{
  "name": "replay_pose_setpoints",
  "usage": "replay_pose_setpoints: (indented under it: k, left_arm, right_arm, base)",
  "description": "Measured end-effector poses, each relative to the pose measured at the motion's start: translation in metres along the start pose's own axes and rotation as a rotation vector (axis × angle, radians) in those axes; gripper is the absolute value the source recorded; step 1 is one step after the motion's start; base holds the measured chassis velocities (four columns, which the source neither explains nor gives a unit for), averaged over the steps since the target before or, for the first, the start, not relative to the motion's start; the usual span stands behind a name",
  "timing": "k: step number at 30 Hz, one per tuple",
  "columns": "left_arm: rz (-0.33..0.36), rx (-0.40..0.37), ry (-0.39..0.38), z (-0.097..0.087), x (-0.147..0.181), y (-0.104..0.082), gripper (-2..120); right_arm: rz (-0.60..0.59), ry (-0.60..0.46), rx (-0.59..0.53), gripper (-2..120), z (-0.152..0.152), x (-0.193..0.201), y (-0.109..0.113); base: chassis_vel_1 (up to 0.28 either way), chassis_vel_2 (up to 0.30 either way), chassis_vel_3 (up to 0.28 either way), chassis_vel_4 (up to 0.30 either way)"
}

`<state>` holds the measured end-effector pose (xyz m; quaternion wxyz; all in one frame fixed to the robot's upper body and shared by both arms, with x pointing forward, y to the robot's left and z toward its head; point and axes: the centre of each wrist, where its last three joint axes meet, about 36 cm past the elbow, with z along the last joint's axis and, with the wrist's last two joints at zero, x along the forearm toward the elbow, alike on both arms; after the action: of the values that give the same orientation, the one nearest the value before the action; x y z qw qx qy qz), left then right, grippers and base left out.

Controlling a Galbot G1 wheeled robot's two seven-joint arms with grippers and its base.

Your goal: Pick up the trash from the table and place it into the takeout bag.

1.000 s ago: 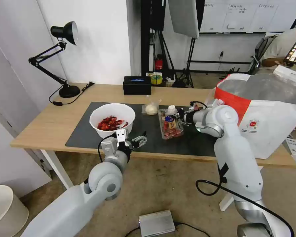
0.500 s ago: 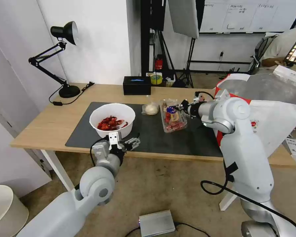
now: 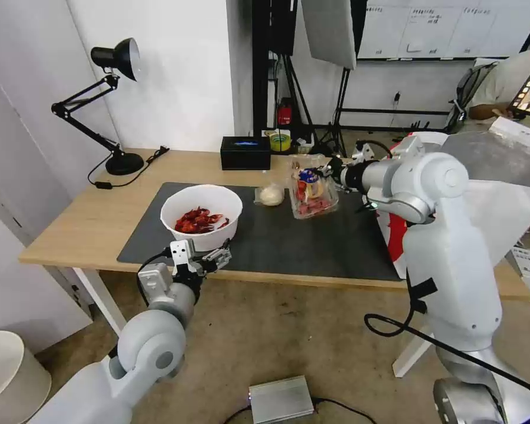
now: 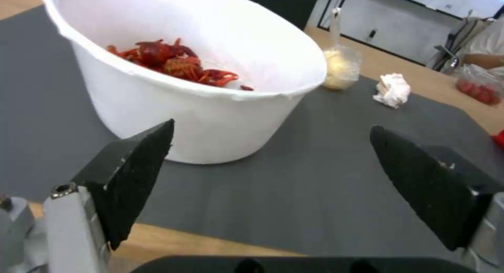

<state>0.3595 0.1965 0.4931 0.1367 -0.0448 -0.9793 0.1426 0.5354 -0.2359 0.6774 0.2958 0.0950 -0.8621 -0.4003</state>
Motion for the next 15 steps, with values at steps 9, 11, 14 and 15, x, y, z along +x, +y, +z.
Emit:
replay_pose_setpoints:
  k: [9,11,14,15]
  left_arm:
    - [-0.01,-0.003,-0.002,0.001,0.001,0.002,100]
    - [-0.011,-0.004,-0.001,0.002,0.001,0.003,100]
    - [-0.016,-0.008,0.001,0.004,0.001,0.003,100]
    - [-0.016,-0.008,0.001,0.004,0.001,0.003,100]
  right_arm:
    - [0.014,-0.053,-0.011,0,-0.021,0.015,0.006]
    - [0.015,-0.059,-0.012,0,-0.024,0.018,0.007]
    - [0.024,-0.08,-0.013,0,-0.033,0.026,0.01]
    - [0.024,-0.08,-0.013,0,-0.033,0.026,0.01]
  base:
    - [0.0,0.0,0.0,0.0]
    - [0.0,0.0,0.0,0.0]
    - [0.0,0.0,0.0,0.0]
    - [0.0,0.0,0.0,0.0]
